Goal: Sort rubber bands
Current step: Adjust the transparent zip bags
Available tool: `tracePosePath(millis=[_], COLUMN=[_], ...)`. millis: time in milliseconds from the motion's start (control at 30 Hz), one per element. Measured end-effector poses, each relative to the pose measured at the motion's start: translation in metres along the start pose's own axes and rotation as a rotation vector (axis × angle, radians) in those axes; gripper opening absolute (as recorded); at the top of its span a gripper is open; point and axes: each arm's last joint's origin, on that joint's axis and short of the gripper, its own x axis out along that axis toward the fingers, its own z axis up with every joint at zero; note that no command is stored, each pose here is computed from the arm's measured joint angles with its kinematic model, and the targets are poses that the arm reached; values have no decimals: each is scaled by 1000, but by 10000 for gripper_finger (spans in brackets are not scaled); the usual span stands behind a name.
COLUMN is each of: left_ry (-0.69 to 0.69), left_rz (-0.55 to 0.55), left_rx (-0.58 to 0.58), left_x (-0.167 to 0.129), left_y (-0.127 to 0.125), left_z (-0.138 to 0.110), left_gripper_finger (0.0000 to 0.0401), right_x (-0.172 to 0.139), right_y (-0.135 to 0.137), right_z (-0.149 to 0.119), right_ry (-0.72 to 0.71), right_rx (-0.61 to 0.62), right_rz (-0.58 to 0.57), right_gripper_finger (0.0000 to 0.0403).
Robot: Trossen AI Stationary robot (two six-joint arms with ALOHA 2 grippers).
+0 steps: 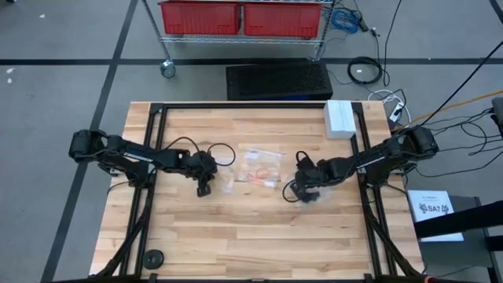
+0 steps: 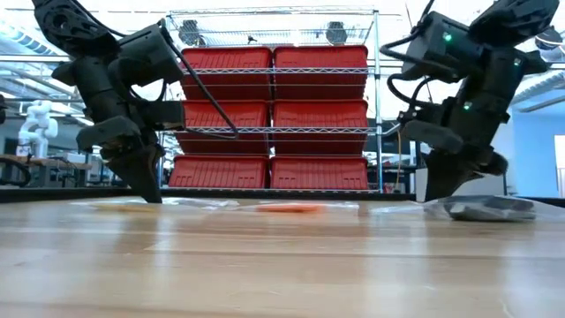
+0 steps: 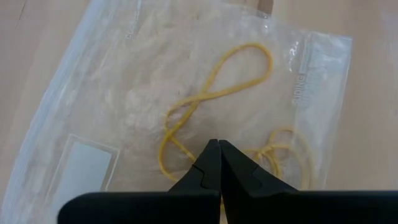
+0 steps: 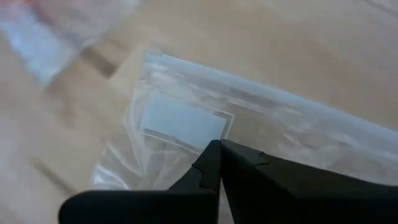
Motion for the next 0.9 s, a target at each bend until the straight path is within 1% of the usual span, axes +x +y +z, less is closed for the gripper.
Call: tracePosePath(millis=[167,267,367,500,667,733,800,900], left_ry=[-5,-10,-25,-61,-69,-70,-74,-84], left_rz=[14,20,38,37,39,44,49,61], left_rx=[-10,-16,-17,-18,-24,-32,-40,-61], left_x=[0,0,0,0,-1,-1,-1,-1], left_y=[0,1,2,2,3,5,7,12], left_z=[0,1,2,6,7,7,8,9], left_gripper_finger=[0,0,0,0,0,0,0,0], right_x=[0,0,1,3,-7,-16,-24,-25], right_y=[-7,-13,-19,-28,-34,-28,-18,7], right_z=[-2,-1,2,10,21,30,40,60], right_ry=[-24,-50,-86,-120,-135,-190,-253,-382], right_rx=[120,223,275,284,234,219,187,105], right_rz=[-91,-154,-207,-266,-269,-215,-116,131], right_gripper_finger=[0,0,0,0,0,0,0,0])
